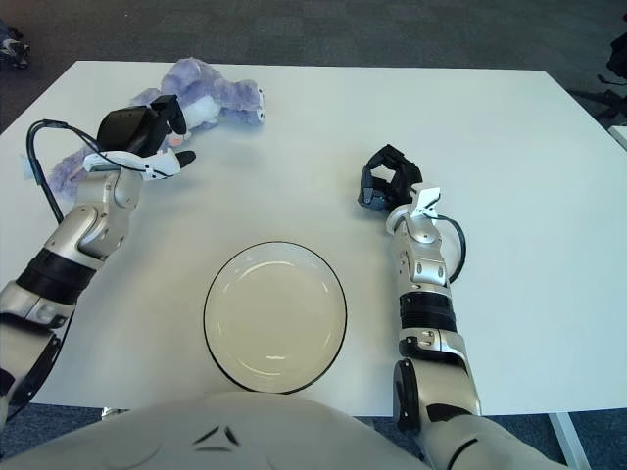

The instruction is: Put the doll into the plate.

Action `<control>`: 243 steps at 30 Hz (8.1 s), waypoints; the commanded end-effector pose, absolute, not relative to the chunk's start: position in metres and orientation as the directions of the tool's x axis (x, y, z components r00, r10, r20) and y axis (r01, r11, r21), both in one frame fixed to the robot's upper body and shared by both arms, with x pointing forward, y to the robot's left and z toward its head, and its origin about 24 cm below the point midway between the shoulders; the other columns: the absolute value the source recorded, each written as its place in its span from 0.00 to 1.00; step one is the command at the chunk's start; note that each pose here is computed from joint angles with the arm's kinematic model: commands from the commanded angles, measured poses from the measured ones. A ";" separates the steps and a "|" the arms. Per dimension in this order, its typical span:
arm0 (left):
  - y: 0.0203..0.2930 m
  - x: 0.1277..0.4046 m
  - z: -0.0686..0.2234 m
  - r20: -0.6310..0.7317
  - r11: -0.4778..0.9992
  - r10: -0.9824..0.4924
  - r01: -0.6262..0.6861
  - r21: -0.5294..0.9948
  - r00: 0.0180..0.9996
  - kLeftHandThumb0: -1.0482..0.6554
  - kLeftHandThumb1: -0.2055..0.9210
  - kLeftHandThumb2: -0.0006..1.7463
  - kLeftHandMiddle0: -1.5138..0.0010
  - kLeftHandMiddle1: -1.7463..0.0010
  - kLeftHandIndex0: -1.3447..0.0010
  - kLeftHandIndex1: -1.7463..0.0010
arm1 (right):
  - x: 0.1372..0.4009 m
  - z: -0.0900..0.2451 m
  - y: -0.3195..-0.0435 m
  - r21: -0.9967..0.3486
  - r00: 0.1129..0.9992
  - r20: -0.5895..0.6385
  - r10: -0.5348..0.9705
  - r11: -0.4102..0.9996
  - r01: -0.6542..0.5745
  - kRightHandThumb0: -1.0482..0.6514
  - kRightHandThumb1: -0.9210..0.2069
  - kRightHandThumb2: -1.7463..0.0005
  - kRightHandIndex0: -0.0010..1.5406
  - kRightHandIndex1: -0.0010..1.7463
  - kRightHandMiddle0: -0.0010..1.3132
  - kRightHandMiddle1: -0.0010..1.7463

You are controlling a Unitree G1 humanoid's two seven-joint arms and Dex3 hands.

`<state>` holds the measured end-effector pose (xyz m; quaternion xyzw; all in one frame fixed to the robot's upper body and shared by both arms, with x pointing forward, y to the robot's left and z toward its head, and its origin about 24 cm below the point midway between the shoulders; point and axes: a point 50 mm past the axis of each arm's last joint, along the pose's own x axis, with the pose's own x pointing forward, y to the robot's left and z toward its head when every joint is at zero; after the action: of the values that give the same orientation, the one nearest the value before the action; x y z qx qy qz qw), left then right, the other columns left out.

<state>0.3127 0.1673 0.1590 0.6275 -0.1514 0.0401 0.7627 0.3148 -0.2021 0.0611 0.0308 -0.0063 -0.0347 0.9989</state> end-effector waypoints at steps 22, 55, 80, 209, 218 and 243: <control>0.173 0.300 0.171 0.476 0.310 0.009 -0.455 0.835 0.880 0.38 0.70 0.54 0.74 0.00 0.68 0.02 | 0.314 0.053 -0.203 0.046 0.997 -0.018 -0.077 0.996 0.078 0.33 0.57 0.22 0.82 1.00 0.49 1.00; 0.190 0.349 0.151 0.329 0.137 0.108 -0.341 0.930 0.938 0.24 0.48 0.50 1.00 0.24 1.00 0.64 | 0.314 0.054 -0.204 0.025 0.997 -0.022 -0.074 0.997 0.075 0.33 0.57 0.22 0.82 1.00 0.49 1.00; 0.197 0.390 0.133 0.161 0.076 0.153 -0.174 0.982 0.975 0.18 0.58 0.42 1.00 0.32 1.00 0.76 | 0.314 0.053 -0.204 0.040 0.997 -0.030 -0.077 0.996 0.078 0.32 0.59 0.21 0.83 1.00 0.50 1.00; 0.181 0.395 0.079 -0.048 0.137 0.240 0.015 0.990 0.969 0.87 0.57 0.67 0.67 0.00 0.86 0.02 | 0.315 0.056 -0.203 0.027 0.998 -0.044 -0.046 0.999 0.047 0.32 0.58 0.21 0.82 1.00 0.50 1.00; 0.180 0.394 0.076 -0.065 0.242 0.244 0.004 0.970 0.968 0.84 0.74 0.48 0.71 0.06 0.41 0.00 | 0.314 0.057 -0.202 0.023 0.998 -0.041 -0.044 0.999 0.045 0.33 0.58 0.22 0.82 1.00 0.50 1.00; 0.175 0.397 0.083 -0.024 0.202 0.190 -0.015 0.979 0.981 0.83 0.87 0.36 0.75 0.07 0.27 0.00 | 0.321 0.085 -0.195 -0.067 1.000 0.026 -0.008 0.998 0.010 0.34 0.53 0.25 0.80 1.00 0.46 1.00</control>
<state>0.4035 0.1741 0.1013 0.6235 0.0459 0.0926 0.7750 0.3178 -0.1979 0.0720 -0.0241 0.0058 -0.0066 0.9997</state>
